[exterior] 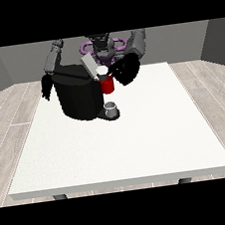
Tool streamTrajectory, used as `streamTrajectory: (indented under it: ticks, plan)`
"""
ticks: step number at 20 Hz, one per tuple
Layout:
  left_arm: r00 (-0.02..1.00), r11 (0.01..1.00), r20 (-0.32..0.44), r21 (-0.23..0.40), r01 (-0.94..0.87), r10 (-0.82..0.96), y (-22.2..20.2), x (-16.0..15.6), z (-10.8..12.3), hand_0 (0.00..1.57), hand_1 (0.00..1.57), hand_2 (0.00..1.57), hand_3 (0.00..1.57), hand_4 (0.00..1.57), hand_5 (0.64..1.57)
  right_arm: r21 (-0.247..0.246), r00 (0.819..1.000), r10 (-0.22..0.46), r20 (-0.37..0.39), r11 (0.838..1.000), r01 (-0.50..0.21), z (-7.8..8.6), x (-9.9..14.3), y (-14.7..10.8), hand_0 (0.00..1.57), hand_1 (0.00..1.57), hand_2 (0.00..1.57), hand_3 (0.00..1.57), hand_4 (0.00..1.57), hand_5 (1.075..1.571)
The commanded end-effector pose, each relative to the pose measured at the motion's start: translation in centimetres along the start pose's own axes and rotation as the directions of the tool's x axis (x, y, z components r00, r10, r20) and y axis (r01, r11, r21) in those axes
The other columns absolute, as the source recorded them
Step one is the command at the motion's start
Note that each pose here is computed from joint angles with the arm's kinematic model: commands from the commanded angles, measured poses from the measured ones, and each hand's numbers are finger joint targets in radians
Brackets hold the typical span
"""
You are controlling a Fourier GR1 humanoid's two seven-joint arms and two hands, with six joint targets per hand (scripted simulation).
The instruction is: Insert the coffee pod into the coffee machine and close the lid
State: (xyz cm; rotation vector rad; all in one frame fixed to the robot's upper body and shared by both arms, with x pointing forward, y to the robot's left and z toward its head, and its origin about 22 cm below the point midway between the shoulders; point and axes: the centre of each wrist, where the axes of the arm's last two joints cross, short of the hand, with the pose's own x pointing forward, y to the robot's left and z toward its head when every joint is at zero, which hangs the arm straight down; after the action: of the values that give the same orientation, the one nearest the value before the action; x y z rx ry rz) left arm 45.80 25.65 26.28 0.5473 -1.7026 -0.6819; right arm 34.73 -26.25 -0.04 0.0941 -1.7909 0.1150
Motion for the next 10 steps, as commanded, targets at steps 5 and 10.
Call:
streamTrajectory:
  ticks: [5,10]
  plan:
    - [1.0,0.999,0.026,0.039,0.011,-0.012,0.9,0.8,-0.2,1.41,1.41,1.44,1.37,0.63,1.571,0.01,1.0,-0.016,0.009,1.0,0.016,-0.1,-0.6,0.3,0.0,0.0,0.0,0.0,0.29,1.571]
    - [0.978,0.981,0.098,-0.083,-0.176,0.183,-7.5,-1.8,0.6,0.0,0.0,0.0,0.0,0.0,1.571,-0.084,0.998,-0.041,-0.045,0.996,0.037,1.9,-2.1,-2.4,0.0,0.0,0.0,0.0,0.35,1.571]
